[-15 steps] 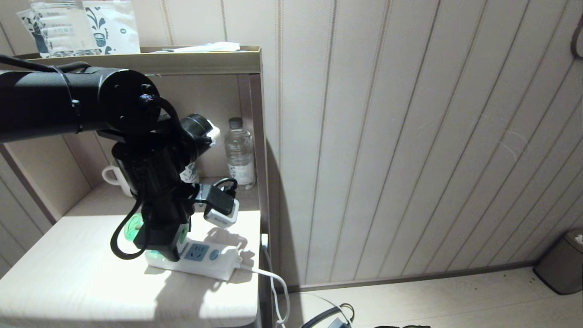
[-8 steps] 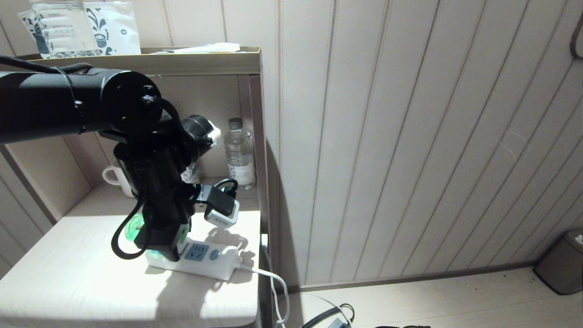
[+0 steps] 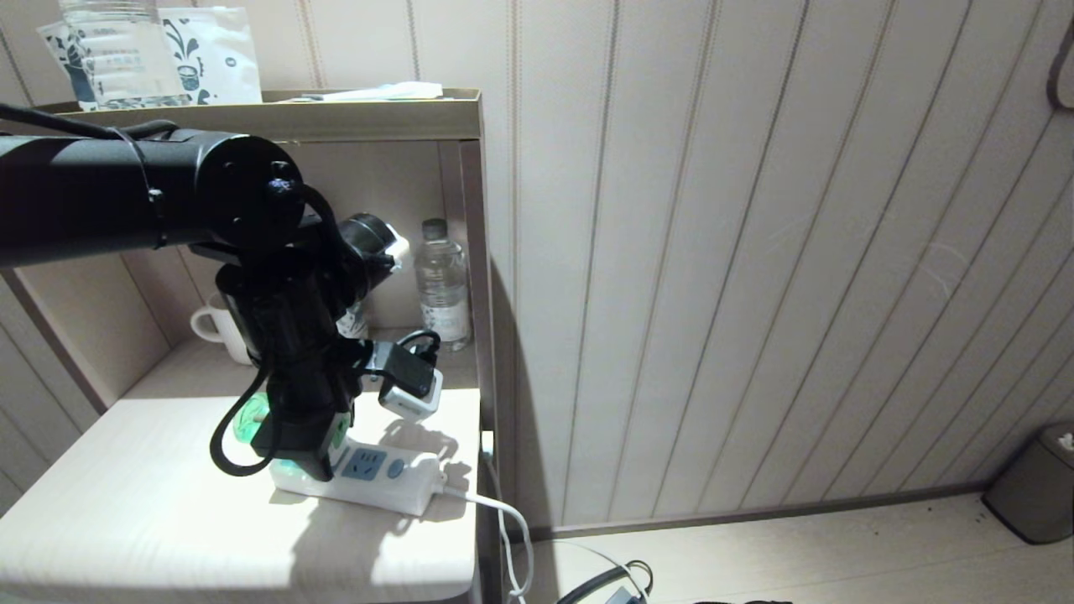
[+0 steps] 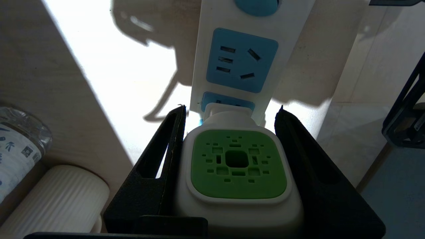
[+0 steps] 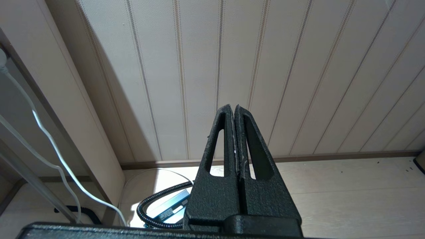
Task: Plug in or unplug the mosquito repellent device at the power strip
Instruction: Insert the plug into the socket
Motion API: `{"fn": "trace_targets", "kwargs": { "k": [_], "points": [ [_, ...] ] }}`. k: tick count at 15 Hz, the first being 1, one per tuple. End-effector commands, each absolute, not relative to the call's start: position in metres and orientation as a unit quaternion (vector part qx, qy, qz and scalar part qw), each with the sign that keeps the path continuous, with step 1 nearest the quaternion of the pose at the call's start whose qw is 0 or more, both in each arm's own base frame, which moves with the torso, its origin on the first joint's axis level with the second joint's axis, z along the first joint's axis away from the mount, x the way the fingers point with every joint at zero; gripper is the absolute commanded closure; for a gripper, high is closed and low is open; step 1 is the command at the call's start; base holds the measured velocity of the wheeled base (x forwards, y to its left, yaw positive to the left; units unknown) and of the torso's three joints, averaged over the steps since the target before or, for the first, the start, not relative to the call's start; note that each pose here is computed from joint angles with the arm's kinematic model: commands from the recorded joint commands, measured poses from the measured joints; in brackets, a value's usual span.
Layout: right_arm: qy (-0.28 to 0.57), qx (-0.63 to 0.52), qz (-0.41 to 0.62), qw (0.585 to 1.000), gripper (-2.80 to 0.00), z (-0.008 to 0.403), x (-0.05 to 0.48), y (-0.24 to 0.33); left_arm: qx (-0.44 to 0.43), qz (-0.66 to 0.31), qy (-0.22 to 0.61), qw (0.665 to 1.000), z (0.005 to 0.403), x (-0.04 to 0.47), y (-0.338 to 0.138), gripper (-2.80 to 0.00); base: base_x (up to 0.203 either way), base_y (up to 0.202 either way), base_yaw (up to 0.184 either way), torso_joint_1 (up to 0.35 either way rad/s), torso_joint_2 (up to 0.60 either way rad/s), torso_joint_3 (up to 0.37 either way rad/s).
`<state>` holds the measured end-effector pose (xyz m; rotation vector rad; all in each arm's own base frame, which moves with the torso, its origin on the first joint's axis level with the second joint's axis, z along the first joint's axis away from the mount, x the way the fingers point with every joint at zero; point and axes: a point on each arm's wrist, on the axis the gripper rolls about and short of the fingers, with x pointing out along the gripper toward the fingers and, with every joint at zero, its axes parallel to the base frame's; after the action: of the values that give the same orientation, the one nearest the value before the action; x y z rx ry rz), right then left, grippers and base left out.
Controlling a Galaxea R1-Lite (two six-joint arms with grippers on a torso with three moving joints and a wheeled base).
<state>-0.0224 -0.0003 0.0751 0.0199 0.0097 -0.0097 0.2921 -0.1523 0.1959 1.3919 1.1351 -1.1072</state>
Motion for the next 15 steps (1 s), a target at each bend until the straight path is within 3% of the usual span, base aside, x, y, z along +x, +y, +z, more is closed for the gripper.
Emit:
{"fn": "trace_targets", "kwargs": {
  "k": [1,9,15],
  "points": [
    [0.005,0.01,-0.005,1.0,0.0,0.075,-0.022,0.0,0.578,-0.453,0.457,0.502,0.207,0.286,-0.149,0.0,0.0,0.0,0.0,0.0,0.0,0.0],
    [0.005,0.01,-0.005,1.0,0.0,0.075,-0.022,0.0,0.584,-0.439,0.435,0.526,0.231,0.268,-0.14,0.0,0.0,0.0,0.0,0.0,0.0,0.0],
    [0.005,0.01,-0.005,1.0,0.0,0.075,-0.022,0.0,0.585,-0.438,0.435,0.526,0.233,0.264,-0.138,0.0,0.0,0.0,0.0,0.0,0.0,0.0]
  ]
}}
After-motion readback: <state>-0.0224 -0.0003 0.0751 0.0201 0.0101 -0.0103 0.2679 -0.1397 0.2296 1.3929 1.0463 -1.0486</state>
